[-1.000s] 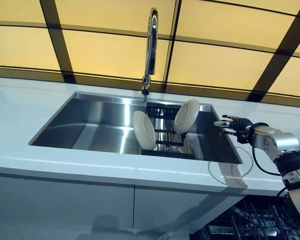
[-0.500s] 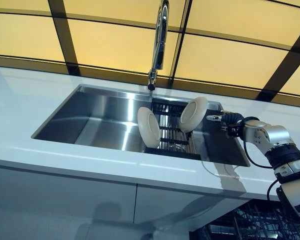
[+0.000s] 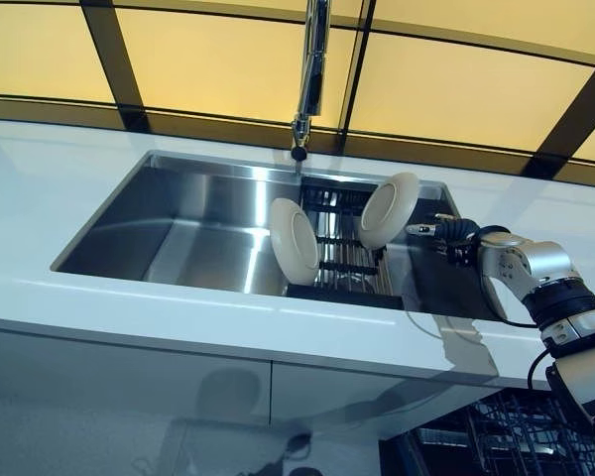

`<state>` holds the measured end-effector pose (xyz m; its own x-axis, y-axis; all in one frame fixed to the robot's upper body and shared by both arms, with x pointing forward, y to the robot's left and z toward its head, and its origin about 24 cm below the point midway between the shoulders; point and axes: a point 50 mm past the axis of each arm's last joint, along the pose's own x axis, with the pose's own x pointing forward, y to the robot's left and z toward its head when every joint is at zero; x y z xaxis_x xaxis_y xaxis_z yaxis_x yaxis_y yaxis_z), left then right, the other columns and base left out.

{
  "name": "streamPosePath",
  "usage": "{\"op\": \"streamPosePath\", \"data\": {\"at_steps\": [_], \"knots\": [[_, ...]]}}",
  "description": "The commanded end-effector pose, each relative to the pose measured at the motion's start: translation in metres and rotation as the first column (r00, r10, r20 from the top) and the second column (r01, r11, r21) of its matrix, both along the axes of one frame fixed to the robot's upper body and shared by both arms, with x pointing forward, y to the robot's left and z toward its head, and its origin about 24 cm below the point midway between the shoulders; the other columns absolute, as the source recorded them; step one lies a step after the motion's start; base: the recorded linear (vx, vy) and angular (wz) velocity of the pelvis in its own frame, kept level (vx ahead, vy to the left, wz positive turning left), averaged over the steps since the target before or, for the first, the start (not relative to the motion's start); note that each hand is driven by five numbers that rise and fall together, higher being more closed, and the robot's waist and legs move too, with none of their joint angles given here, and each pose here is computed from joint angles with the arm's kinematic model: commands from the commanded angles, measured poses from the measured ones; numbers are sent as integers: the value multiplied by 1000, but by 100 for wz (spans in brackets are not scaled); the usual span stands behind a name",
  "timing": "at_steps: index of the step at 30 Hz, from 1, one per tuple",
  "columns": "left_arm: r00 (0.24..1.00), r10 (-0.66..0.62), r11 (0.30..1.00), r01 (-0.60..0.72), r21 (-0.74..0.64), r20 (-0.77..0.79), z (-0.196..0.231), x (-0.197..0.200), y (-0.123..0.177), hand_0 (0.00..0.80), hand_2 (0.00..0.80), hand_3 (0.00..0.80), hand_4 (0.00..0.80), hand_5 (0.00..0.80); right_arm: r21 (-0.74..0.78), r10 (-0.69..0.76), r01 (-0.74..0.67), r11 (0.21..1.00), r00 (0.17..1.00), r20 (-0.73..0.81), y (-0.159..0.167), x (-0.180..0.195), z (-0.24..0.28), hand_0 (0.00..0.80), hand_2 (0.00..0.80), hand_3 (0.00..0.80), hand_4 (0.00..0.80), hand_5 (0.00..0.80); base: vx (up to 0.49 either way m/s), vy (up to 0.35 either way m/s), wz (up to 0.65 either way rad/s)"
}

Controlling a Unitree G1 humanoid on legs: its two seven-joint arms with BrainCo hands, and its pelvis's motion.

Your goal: Take plates into dishwasher

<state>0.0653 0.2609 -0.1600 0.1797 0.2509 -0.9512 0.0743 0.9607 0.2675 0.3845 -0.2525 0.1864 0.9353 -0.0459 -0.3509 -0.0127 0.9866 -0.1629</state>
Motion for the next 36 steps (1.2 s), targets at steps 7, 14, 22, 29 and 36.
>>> {"op": "streamPosePath", "data": {"at_steps": [7, 14, 22, 29, 36], "knots": [[999, -35, 999, 35, 33, 1, 2, 8, 4, 0, 0, 0, 0, 0, -38, 53, -48, 998, 987, 154, 21, 10, 58, 0, 0, 0, 0, 0, 0, 0, 0], [999, -35, 999, 35, 32, -4, 1, 5, 2, 0, 0, 0, 0, 0, -40, 61, -55, 998, 984, 169, 24, 11, 61, 0, 0, 0, 0, 0, 0, 0, 0], [999, -33, 999, 33, 37, -6, 1, 4, 3, 0, 0, 0, 0, 0, -46, 67, -60, 997, 983, 170, 27, 11, 64, 0, 0, 0, 0, 0, 0, 0, 0], [1000, -29, 999, 29, 37, -2, 1, 3, 2, 0, 0, 0, 0, 0, -43, 60, -55, 998, 989, 136, 29, 12, 57, 0, 0, 0, 0, 0, 0, 0, 0], [999, -36, 999, 35, 39, 8, 2, 5, 3, 0, 0, 0, 0, 0, -41, 48, -43, 998, 990, 129, 27, 14, 55, 0, 0, 0, 0, 0, 0, 0, 0]]}}
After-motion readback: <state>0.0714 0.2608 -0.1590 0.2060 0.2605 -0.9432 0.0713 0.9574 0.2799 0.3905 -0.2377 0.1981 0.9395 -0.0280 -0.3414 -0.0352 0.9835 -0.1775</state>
